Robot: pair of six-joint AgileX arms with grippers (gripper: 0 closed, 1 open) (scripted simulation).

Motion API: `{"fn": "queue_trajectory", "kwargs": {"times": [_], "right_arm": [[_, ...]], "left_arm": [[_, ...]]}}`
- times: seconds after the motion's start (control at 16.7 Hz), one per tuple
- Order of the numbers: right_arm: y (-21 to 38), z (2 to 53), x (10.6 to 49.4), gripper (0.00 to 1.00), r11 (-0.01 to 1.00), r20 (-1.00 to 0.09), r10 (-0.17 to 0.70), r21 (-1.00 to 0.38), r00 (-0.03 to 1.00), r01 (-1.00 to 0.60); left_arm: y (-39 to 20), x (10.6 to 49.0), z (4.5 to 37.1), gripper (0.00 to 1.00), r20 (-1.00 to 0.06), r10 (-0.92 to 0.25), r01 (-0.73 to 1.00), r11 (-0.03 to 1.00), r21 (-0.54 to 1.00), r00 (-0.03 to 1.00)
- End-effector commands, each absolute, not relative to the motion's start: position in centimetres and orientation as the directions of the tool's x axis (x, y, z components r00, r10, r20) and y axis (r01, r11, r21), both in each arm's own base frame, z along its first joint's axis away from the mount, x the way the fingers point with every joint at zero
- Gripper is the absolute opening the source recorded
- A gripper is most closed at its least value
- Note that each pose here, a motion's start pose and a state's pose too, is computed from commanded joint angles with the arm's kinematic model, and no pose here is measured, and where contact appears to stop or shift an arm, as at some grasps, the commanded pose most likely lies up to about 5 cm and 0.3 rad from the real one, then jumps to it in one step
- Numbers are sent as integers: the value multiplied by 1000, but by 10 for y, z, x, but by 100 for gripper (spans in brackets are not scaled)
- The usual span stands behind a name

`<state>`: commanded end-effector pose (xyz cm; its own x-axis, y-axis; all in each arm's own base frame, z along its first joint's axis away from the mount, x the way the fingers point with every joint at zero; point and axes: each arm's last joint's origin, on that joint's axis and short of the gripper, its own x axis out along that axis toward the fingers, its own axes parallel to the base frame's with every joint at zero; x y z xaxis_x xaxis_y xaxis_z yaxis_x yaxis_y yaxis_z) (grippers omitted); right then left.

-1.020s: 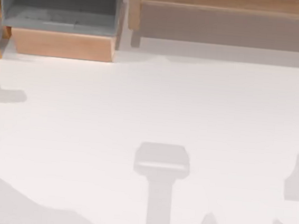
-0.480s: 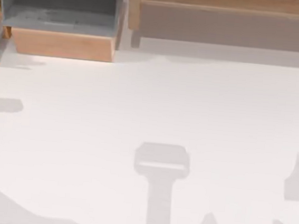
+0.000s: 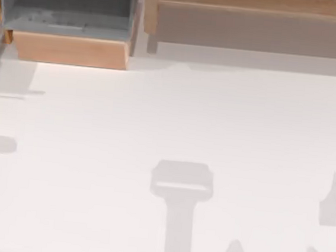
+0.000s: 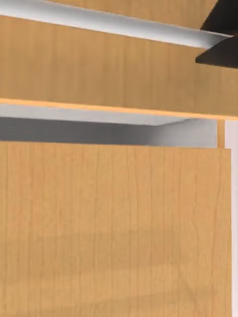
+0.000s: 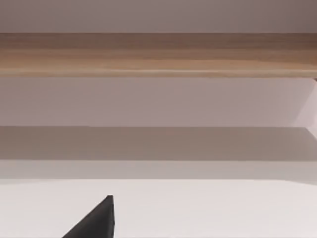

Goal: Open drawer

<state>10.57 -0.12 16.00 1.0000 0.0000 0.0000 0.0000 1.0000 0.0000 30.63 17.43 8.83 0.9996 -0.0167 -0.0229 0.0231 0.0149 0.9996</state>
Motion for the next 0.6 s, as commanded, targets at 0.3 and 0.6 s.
{"fn": "queue_trajectory", "kwargs": {"times": [0.3, 0.6], "right_arm": [[-1, 160, 106, 100, 1000, 0, 0, 0, 1000, 0], [-1, 160, 106, 100, 1000, 0, 0, 0, 1000, 0]], "left_arm": [[175, 303, 88, 0, -22, -16, 22, 13, 1000, 1000], [176, 264, 87, 0, -24, -19, 24, 14, 1000, 1000]]}}
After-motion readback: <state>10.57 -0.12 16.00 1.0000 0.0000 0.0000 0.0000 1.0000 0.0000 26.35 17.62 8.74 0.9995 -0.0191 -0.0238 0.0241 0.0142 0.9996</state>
